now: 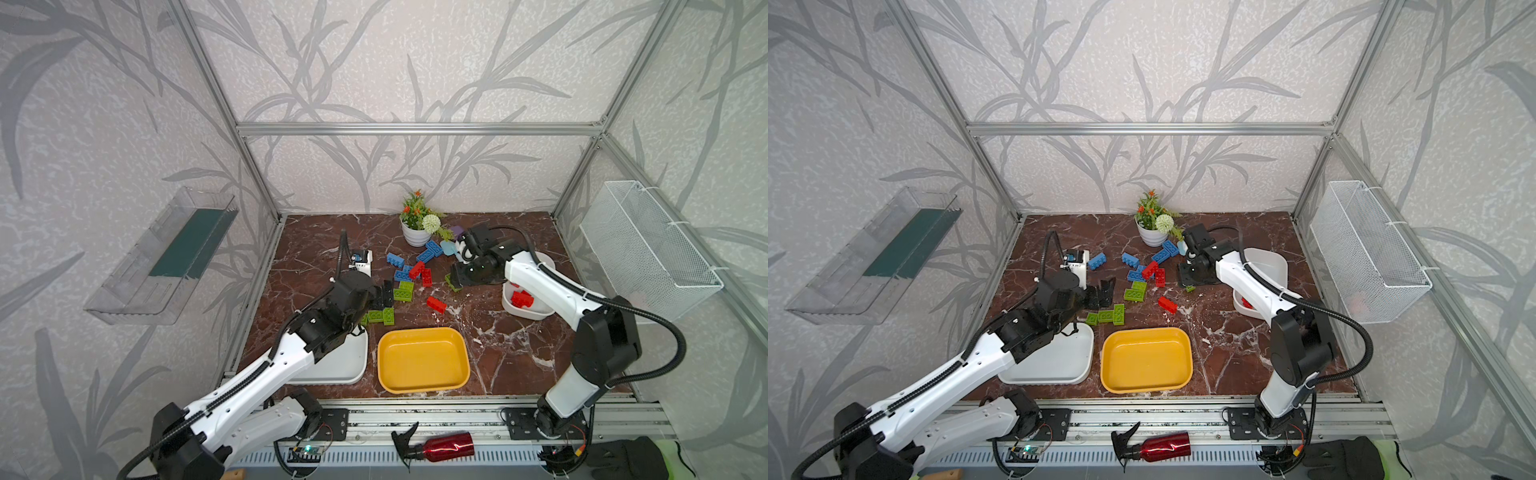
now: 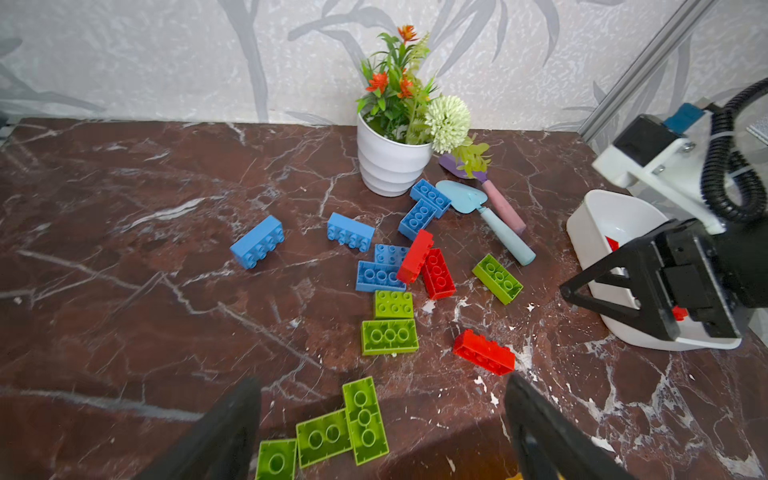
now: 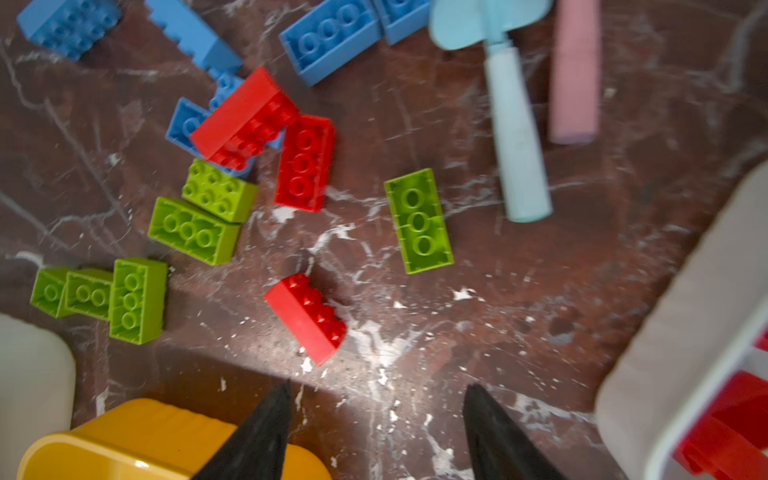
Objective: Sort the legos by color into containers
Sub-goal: 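Reach the right gripper to a red brick beside the yellow tray and grasp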
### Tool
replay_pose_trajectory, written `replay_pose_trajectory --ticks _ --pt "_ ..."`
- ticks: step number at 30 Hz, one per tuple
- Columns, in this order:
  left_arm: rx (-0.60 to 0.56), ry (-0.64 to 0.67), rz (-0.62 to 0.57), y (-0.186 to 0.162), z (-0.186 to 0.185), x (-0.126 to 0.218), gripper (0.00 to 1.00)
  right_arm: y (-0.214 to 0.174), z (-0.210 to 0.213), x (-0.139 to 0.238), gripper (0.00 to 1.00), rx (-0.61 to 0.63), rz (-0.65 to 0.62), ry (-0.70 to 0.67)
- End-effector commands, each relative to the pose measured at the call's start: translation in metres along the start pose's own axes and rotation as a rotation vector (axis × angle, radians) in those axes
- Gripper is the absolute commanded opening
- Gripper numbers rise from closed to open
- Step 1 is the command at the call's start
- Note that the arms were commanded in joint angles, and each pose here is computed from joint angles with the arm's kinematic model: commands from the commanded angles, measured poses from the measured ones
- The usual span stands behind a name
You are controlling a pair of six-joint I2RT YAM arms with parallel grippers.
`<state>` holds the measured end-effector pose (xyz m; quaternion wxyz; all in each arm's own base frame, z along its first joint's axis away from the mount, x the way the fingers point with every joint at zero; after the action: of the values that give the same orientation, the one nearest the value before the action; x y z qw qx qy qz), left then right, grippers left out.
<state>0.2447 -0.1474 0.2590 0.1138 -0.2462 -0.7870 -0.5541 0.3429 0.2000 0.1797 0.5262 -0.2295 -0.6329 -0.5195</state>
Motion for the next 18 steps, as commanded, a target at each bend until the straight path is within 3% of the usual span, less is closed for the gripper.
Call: replay_pose_trajectory --ticks 1,9,18 --pt "0.059 0.079 -0.031 -0.006 0.024 0.018 0.90 0.000 0.027 -0.024 0.66 0.105 0.069 0.054" --pt "0.150 0.136 -0.132 -0.015 0.059 0.050 0.91 -0.008 0.043 -0.063 0.65 0.192 0.193 0.063" --pt "0.153 0.178 -0.164 -0.014 0.070 0.060 0.91 -0.023 0.043 -0.092 0.59 0.214 0.271 0.088"
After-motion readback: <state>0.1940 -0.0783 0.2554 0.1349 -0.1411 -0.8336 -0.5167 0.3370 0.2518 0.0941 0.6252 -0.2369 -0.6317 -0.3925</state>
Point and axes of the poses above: each gripper's point midway between its finger pads, its own x axis back along the fingers, its own z axis along the line the jaws close on, y = z × x, the point moved 5 cm from there along x, back along the fingers, and after that the axes turned 10 degrees about x, right-handed, at the moved point
